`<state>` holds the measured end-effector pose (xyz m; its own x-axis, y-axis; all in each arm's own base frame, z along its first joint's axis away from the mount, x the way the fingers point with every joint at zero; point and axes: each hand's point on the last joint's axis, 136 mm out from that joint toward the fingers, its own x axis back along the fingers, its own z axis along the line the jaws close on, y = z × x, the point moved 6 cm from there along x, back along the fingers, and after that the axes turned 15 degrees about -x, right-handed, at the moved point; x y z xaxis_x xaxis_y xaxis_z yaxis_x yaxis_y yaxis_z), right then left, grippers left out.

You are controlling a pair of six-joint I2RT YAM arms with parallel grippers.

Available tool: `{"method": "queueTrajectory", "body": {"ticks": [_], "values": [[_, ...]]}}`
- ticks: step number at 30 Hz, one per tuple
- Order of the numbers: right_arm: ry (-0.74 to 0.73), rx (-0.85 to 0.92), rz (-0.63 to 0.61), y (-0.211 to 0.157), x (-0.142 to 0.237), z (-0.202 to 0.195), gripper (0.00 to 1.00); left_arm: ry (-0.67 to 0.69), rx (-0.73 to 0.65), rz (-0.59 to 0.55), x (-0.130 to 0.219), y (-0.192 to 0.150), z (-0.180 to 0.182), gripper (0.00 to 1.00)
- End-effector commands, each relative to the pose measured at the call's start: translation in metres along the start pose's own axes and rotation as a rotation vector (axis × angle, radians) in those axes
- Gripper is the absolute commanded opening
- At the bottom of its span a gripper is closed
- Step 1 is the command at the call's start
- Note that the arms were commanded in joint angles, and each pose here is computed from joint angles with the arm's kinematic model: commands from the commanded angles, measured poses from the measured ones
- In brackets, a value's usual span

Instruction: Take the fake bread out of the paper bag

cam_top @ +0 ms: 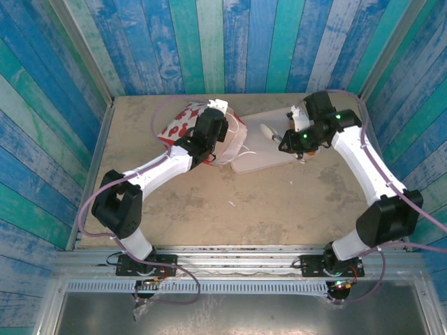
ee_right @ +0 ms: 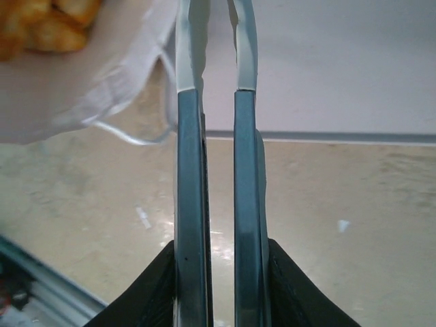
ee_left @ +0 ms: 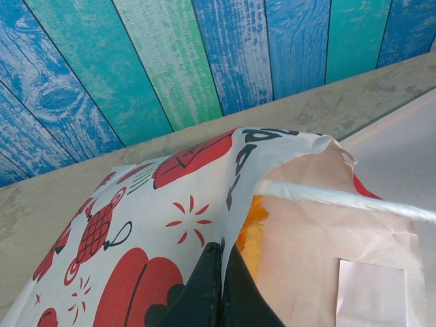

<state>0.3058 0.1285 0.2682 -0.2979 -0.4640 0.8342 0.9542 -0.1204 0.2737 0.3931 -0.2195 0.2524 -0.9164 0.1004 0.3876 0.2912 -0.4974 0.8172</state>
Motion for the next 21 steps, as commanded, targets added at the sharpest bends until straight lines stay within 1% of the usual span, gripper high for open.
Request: {"method": "queueTrajectory", "body": {"ticks": [1, 5, 8, 9, 12, 15, 21], "values": [[0.186, -0.003, -0.031, -0.007, 0.016, 0.022, 0.37, 0.016, 0.012, -0.035, 0.011, 0.008, 0.009, 0.00], [0.261, -0.025, -0.039, -0.023, 0.021, 0.027, 0.38, 0.006, 0.016, -0.038, 0.009, 0.009, 0.007, 0.00], [0.288, -0.049, -0.036, -0.032, 0.019, 0.027, 0.32, 0.006, 0.020, -0.039, 0.008, 0.011, 0.008, 0.00], [0.296, -0.058, -0.031, -0.034, 0.017, 0.028, 0.32, 0.004, 0.020, -0.037, 0.008, 0.011, 0.007, 0.00], [0.343, -0.076, -0.006, -0.039, 0.007, 0.034, 0.35, 0.000, 0.024, -0.043, 0.008, 0.012, 0.006, 0.00], [0.404, -0.087, 0.021, -0.042, -0.006, 0.045, 0.36, 0.003, 0.022, -0.043, 0.008, 0.011, 0.007, 0.00], [0.470, -0.118, 0.056, -0.034, -0.034, 0.062, 0.37, 0.002, 0.021, -0.040, 0.008, 0.010, 0.006, 0.00]]}}
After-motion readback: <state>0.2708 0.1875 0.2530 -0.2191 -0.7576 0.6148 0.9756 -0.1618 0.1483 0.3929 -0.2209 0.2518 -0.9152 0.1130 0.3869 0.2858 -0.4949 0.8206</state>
